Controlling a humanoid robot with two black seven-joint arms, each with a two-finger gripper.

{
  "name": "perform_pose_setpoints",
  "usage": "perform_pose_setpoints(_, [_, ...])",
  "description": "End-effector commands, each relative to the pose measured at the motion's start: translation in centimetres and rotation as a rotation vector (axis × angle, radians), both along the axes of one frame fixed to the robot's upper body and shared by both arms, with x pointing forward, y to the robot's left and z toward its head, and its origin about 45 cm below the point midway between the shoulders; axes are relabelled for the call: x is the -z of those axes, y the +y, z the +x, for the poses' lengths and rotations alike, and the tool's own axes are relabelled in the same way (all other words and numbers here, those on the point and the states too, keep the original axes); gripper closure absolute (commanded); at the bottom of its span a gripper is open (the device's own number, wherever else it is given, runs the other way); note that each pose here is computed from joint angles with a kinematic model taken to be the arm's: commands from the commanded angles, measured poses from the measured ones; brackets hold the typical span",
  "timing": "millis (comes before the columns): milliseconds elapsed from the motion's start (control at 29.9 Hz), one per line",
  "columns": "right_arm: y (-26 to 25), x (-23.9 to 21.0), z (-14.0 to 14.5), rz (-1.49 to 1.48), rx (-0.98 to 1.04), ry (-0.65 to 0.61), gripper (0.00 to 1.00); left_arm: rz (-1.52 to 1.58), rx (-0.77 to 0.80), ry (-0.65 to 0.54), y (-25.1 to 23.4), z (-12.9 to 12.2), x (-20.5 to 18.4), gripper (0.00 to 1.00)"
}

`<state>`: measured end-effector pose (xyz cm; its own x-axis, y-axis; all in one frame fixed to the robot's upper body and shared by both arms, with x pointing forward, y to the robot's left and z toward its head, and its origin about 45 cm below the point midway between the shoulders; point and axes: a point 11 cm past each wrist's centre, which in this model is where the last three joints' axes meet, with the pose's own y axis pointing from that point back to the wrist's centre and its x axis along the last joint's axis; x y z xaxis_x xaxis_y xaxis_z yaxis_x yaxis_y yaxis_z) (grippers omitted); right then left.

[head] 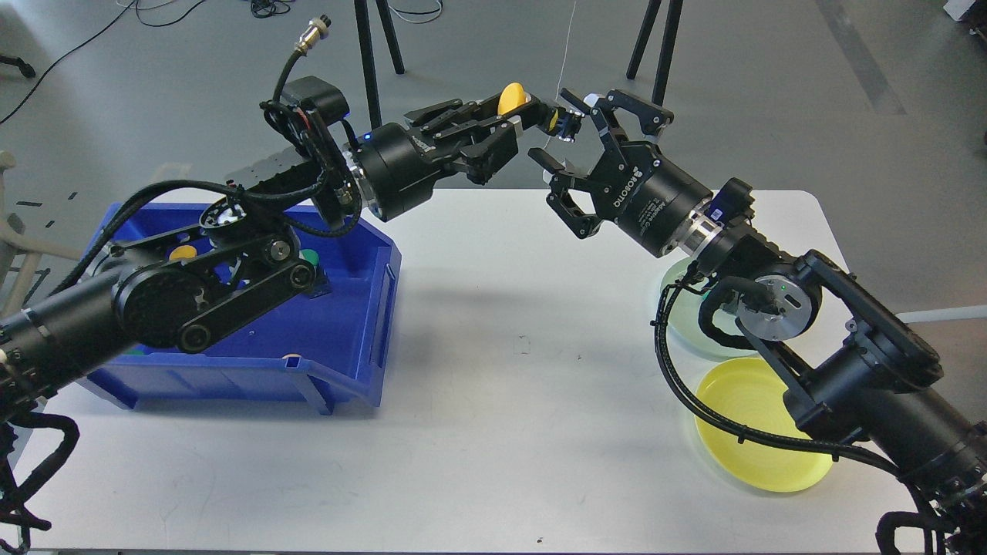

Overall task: Pass button and place on color plate
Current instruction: 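Grasp the yellow button with the right gripper, release left, then lower the yellow button onto the yellow plate with the right gripper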

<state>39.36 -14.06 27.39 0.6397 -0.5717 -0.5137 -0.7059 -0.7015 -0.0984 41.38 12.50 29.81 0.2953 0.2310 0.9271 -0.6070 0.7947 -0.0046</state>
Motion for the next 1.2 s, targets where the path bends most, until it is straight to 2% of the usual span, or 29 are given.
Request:
perform_pose_setpoints(0, [0.3,0.1,-0.1,-0.016,-0.005,-0.010,0.73,0.002,0.000,-0.003,0.2,0.0,-0.1,0.74])
perform_pose_setpoints(67, [0.3,0.1,-0.1,-0.016,-0.004,-0.010,0.76,0.003,-0.002,-0.003,0.2,0.1,-0.1,0.74])
perform_pose_setpoints(401, [-0.2,0.0,0.0,-0.011,0.009,-0.010,0.78,0.010,-0.001,0.000,0.3,0.0,0.1,0.72])
perform_pose_setpoints(669, [-0.3,-0.1,0.1,-0.010,0.014,-0.013,0.78,0.002,-0.008,-0.005,0.4,0.1,-0.2,0.43])
perform_pose_setpoints(736, [-0.4,-0.2,0.2,-0.008,0.020,-0.015,0.78,-0.008,-0.008,-0.011,0.3,0.1,-0.3,0.41])
perform_pose_setpoints(870, [-0.7,-0.4,0.3,-0.005,0.027,-0.018,0.78,-0.031,-0.015,-0.033,0.3,0.2,-0.7,0.30])
perform_pose_setpoints(937, [-1.3,-0.3,0.3,-0.013,0.035,-0.017,0.78,-0.067,-0.039,-0.029,0.4,0.4,-1.0,0.10])
perform_pose_setpoints(1004, [-2.7,-0.1,0.1,-0.038,0.050,-0.020,0.78,-0.154,-0.078,0.011,0.9,0.9,-1.6,0.08])
perform_pose_setpoints(1171, [-9.2,1.2,-2.3,-0.138,0.126,0.001,0.78,-0.485,-0.199,0.233,3.2,2.6,-2.9,0.02])
